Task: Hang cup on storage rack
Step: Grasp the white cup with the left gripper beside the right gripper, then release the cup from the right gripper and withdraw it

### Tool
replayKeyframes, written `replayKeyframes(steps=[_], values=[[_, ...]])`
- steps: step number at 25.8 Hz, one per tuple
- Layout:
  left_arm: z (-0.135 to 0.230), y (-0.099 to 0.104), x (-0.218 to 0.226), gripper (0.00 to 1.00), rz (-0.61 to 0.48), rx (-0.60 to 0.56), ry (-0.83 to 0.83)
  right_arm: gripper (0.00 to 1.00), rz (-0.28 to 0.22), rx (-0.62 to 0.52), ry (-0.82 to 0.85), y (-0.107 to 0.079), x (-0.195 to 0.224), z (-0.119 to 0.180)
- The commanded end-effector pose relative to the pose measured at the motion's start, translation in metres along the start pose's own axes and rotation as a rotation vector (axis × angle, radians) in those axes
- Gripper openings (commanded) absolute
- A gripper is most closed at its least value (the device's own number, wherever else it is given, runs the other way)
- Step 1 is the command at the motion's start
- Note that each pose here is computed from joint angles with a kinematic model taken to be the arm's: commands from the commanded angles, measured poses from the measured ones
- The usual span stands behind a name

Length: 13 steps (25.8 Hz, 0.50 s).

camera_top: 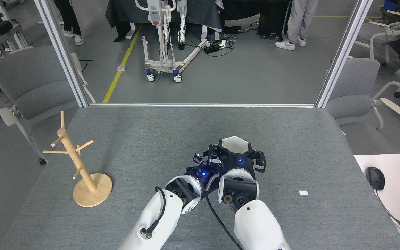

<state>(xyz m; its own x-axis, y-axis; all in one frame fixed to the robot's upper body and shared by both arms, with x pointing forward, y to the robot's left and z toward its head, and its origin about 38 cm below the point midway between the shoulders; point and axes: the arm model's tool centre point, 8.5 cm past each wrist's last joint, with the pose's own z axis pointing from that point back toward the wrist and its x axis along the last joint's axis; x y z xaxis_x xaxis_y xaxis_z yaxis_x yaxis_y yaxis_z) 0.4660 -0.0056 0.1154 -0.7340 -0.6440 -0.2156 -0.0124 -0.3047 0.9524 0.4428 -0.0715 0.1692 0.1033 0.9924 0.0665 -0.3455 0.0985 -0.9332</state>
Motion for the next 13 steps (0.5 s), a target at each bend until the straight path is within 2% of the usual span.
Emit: replayKeyframes(steps=[1,4,9,13], values=[[0.0003,-0.0008,0.0070,0.00,-0.012,-0.003,-0.068,0.95,0.033,0.002,-0.019,0.0027,0.0025,-0.0024],[0.0003,-0.0008,0.0068,0.00,-0.012,-0.003,-0.067,0.99,0.040,0.002,-0.027,0.0037,0.0022,-0.0046],[0.0011,-0.0038,0.0050,0.00,-0.002,-0.009,-0.060,0.99,0.038,-0.059,-0.039,-0.0021,0.0027,-0.0050],[0.0011,-0.0099,0.0046,0.00,0.003,-0.026,-0.061,0.99,0.005,-0.100,-0.062,-0.0051,0.0043,-0.0057]])
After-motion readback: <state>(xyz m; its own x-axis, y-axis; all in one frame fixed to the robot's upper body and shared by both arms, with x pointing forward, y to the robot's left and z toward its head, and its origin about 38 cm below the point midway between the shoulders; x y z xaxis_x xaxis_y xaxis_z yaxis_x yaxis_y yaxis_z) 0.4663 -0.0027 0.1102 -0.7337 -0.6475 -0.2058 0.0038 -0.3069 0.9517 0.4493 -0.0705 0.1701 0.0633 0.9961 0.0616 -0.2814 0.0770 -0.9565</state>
